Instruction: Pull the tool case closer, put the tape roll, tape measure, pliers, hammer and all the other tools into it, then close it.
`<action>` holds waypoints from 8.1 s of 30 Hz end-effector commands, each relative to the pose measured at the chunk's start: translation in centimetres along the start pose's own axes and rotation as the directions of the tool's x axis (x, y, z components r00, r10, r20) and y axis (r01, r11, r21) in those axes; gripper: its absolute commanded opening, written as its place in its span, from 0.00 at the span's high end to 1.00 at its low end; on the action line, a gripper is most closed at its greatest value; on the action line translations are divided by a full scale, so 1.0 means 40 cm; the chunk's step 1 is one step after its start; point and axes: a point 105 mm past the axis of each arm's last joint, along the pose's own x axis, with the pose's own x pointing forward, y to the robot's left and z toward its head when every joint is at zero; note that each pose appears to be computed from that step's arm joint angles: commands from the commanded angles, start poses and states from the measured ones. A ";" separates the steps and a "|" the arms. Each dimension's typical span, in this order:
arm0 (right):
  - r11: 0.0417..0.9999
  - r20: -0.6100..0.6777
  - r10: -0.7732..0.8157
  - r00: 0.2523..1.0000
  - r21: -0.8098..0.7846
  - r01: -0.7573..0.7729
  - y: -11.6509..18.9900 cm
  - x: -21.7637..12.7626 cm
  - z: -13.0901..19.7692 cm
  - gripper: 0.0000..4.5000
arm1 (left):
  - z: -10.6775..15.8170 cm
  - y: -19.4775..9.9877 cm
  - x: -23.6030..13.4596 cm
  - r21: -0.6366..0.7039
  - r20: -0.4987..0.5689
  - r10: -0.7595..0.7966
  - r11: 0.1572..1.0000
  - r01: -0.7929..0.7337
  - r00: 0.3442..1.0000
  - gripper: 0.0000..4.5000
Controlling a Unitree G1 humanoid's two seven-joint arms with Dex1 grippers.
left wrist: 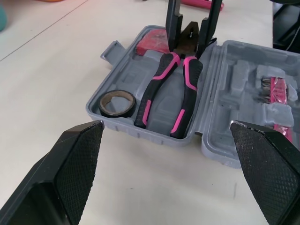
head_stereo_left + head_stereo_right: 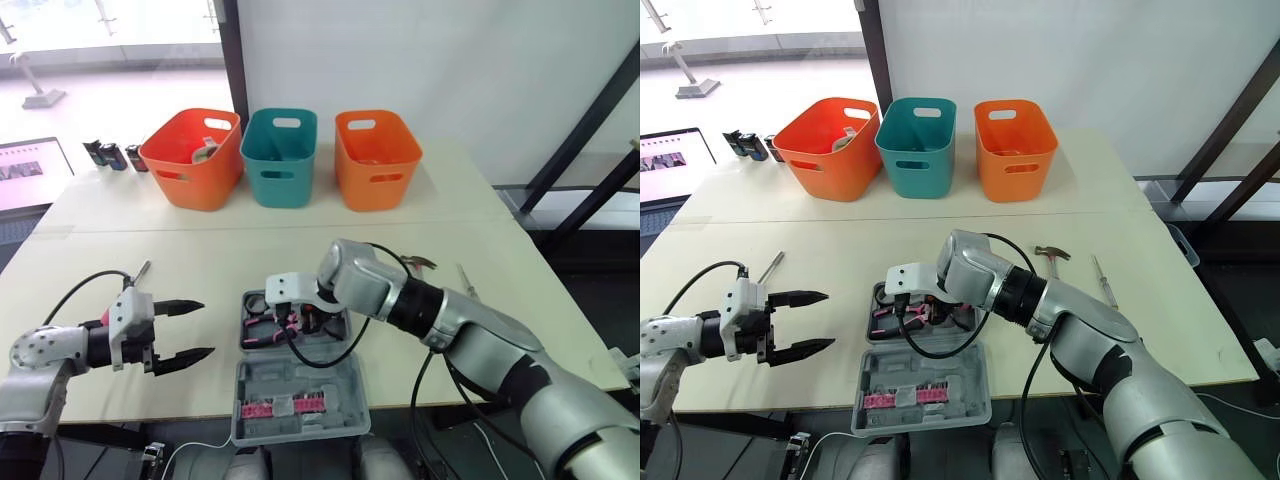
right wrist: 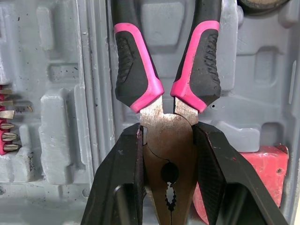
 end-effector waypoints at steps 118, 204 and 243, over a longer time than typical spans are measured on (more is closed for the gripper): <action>0.912 0.265 -0.282 0.922 0.373 0.172 0.156 -0.103 -0.340 1.00 | -0.111 -0.073 0.087 -0.136 -0.226 -0.039 0.991 0.008 0.973 1.00; 0.936 0.213 -0.283 0.935 0.272 0.221 0.011 0.024 -0.234 1.00 | -0.112 0.038 0.293 0.005 -0.256 0.032 0.999 -0.032 0.966 1.00; 0.724 0.327 -0.643 0.693 0.554 0.411 0.058 -0.352 -0.486 0.69 | -0.018 0.140 -0.202 -0.085 -0.156 0.380 0.914 -0.396 0.911 0.57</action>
